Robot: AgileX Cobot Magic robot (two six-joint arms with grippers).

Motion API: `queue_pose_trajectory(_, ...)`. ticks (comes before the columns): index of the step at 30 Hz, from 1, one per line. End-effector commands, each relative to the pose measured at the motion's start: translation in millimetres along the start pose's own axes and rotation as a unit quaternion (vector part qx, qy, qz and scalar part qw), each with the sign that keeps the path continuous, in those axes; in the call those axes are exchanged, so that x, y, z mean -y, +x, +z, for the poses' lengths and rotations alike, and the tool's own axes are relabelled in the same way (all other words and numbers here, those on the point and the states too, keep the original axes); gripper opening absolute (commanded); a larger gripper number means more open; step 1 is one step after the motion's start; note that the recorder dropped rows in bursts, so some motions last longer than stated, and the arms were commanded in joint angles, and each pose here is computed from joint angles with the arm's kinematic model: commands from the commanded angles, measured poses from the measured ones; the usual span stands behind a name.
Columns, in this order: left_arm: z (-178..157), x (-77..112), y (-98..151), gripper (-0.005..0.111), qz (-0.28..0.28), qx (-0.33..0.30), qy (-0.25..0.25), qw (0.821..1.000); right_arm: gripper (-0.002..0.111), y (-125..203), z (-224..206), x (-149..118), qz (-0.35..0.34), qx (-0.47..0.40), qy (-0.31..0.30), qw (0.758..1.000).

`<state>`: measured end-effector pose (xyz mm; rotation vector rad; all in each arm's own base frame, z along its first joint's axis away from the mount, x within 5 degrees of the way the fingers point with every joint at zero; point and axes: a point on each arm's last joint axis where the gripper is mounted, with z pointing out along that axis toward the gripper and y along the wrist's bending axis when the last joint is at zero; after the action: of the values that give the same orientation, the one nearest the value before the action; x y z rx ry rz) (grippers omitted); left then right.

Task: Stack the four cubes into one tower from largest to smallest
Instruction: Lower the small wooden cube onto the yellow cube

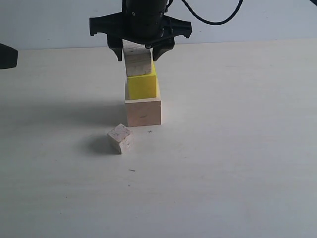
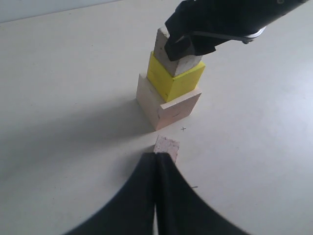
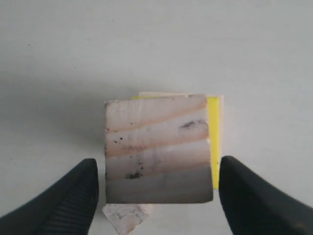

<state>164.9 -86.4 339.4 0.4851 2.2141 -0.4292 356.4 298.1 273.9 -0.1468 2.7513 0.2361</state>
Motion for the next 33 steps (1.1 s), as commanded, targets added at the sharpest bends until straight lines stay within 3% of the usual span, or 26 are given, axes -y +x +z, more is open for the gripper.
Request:
queue_pose_trajectory(1,-1.6,2.0,0.3,0.000,-0.003,0.007,0.005,1.000,0.068,-2.0,-2.2,-1.0,0.008,0.009,-0.003,1.000)
queue_pose_trajectory(19,-1.6,2.0,0.5,0.000,-0.003,0.006,0.006,1.000,0.068,-7.8,-1.7,-0.1,0.006,0.041,0.002,0.999)
queue_pose_trajectory(21,-1.6,2.0,0.5,0.000,-0.003,0.006,0.006,1.000,0.062,-8.0,-1.7,-0.2,0.006,0.042,0.001,0.999)
queue_pose_trajectory(25,-1.6,2.1,1.0,0.000,-0.003,0.003,0.006,1.000,0.025,-7.7,-1.7,0.0,0.003,0.040,0.003,0.999)
queue_pose_trajectory(27,-1.6,2.1,1.0,0.000,-0.003,0.003,0.006,1.000,0.013,-6.9,-1.6,0.7,-0.005,0.035,0.006,0.999)
queue_pose_trajectory(29,-1.6,2.1,1.0,0.000,-0.003,0.003,0.006,1.000,0.007,-5.7,-1.6,1.5,-0.007,0.029,0.011,0.999)
queue_pose_trajectory(33,-1.6,2.1,1.0,0.000,-0.003,0.003,0.006,1.000,0.007,-5.3,-1.6,1.9,-0.005,0.027,0.013,1.000)
